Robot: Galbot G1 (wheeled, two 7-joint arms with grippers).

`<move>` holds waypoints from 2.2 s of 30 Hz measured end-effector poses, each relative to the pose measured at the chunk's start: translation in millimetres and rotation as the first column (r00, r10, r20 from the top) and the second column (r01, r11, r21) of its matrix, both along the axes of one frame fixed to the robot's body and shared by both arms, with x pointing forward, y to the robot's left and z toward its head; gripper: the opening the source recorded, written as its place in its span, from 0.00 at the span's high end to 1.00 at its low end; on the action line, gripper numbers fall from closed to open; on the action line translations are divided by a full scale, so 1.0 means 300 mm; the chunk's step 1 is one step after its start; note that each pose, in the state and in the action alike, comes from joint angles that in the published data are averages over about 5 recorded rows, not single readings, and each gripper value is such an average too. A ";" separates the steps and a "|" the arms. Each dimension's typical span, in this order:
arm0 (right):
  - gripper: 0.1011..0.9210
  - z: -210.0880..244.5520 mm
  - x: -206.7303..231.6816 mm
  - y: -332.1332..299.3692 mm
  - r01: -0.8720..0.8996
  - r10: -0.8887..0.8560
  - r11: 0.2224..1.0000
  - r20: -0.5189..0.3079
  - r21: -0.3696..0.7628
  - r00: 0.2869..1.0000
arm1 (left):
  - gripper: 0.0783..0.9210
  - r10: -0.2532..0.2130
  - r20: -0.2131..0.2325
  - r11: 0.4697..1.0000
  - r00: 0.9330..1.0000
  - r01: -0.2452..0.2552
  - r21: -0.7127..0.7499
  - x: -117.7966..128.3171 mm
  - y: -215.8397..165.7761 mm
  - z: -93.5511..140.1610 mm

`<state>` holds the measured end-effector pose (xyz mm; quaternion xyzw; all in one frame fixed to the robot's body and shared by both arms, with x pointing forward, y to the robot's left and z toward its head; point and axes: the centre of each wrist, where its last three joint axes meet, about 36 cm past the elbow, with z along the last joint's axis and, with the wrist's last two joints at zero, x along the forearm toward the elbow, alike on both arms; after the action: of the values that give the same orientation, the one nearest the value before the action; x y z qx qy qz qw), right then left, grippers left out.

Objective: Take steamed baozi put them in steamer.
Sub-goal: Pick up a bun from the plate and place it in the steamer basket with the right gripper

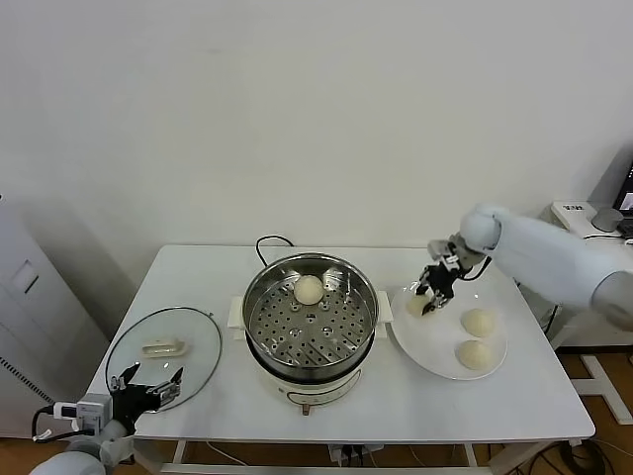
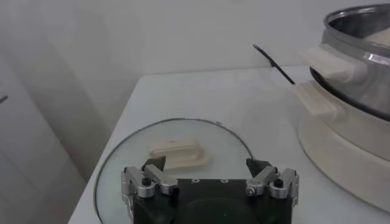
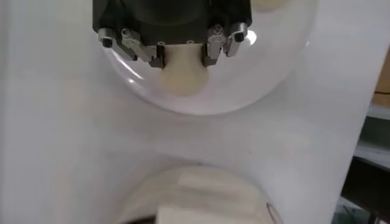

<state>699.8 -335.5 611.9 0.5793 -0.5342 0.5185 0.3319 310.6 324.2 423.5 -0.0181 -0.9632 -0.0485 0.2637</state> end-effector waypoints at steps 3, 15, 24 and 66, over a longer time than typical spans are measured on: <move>0.64 0.112 -0.022 0.035 -0.001 0.000 1.000 0.012 0.022 1.000 | 0.12 -0.001 0.001 1.000 1.000 0.001 0.000 0.002 -0.002 0.001; 0.64 0.375 -0.125 0.246 0.031 -0.032 0.988 0.003 0.154 0.999 | 0.12 -0.013 0.000 1.000 1.000 0.013 -0.002 -0.003 -0.016 0.003; 0.64 0.382 -0.150 0.480 0.075 -0.072 0.973 -0.024 0.217 0.997 | 0.12 -0.017 -0.003 1.000 1.000 0.017 -0.006 -0.011 -0.031 0.006; 0.46 -0.104 -0.212 1.032 0.145 -0.135 0.977 -0.073 0.155 0.988 | 0.12 -0.007 0.003 1.000 1.000 0.007 -0.008 -0.013 -0.021 0.010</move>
<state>636.2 -25.8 580.6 0.5809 -0.6028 0.4312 0.3365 306.8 317.9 426.4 -0.0223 -0.9637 -0.0455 0.2621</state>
